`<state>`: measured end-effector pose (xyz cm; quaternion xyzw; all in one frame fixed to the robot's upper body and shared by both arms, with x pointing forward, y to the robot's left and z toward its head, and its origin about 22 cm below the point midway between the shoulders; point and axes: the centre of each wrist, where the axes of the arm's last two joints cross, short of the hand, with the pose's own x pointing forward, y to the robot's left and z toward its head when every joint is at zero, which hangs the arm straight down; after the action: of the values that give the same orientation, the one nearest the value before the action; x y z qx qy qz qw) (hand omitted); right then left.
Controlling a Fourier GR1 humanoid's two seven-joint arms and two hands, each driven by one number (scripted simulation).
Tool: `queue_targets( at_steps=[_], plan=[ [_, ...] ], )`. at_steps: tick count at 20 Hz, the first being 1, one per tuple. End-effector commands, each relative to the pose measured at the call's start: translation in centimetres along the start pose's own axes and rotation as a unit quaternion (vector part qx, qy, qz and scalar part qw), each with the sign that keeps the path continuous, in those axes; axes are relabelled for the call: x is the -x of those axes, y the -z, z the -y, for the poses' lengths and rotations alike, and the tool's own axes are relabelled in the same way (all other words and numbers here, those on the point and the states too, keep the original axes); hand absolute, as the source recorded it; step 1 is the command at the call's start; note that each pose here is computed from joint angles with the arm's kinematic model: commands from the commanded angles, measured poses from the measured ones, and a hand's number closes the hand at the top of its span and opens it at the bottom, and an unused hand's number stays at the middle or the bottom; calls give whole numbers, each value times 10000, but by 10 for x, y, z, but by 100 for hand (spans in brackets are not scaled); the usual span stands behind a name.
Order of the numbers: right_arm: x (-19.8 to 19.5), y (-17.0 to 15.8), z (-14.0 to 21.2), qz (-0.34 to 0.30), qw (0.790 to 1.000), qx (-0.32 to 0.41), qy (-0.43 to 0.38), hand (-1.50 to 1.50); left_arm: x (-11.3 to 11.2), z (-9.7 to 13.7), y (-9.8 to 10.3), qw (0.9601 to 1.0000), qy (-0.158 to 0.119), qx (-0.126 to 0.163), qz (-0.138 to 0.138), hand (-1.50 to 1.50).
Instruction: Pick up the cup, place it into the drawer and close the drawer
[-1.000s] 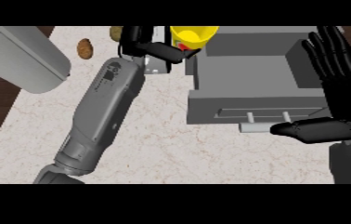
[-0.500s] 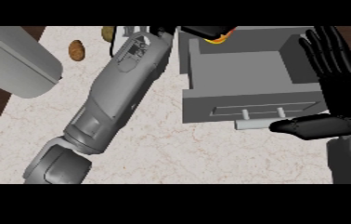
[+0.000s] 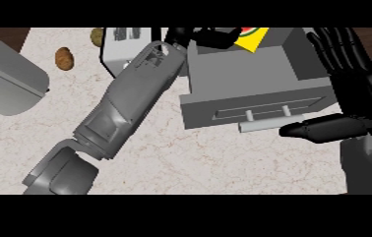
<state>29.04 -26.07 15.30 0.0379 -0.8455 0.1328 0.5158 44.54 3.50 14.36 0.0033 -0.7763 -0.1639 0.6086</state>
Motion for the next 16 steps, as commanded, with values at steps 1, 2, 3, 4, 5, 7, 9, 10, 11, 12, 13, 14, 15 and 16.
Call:
queue_targets(
  at_steps=[1,2,3,4,5,7,9,10,11,12,13,14,15,16],
  plan=[
    [-1,3,-1,69,9999,-148,22,-150,8,3,-2,9979,330,407,-377,150],
    [4,2,-15,112,9997,-178,105,-150,11,3,-4,9981,279,380,-384,150],
    [-4,8,-4,71,9998,-174,54,-150,23,2,-9,9982,293,416,-331,150],
    [-11,16,-12,130,9994,-305,41,-150,26,3,-11,9977,424,328,-416,150],
    [-4,10,-12,158,9995,-271,67,-150,24,2,-10,9977,355,426,-397,-150],
    [-4,13,-16,187,9987,-459,142,-150,36,2,-17,9990,103,293,-330,-150],
    [-8,20,-26,271,9969,-661,333,-150,30,4,-16,9991,-250,261,-216,-150],
    [-8,19,-32,309,9950,-763,566,-150,32,3,-17,9993,-317,159,-148,-150],
    [-10,31,-31,272,9906,-1129,725,-150,29,4,-17,9985,-509,169,-70,-150],
    [-4,18,-35,232,9870,-1371,809,-150,18,4,-11,9977,-666,92,-70,-150],
    [-5,24,-40,324,9841,-1549,806,150,22,3,-13,9965,-833,101,66,-150],
    [-6,25,-43,393,9786,-1802,912,150,25,5,-17,9942,-1038,223,173,-150],
    [-6,22,-50,415,9718,-2079,1032,150,22,4,-15,9925,-1175,99,319,-150],
    [-9,27,-58,428,9630,-2461,1015,150,9,5,-10,9893,-1351,163,529,-150]
  ],
)
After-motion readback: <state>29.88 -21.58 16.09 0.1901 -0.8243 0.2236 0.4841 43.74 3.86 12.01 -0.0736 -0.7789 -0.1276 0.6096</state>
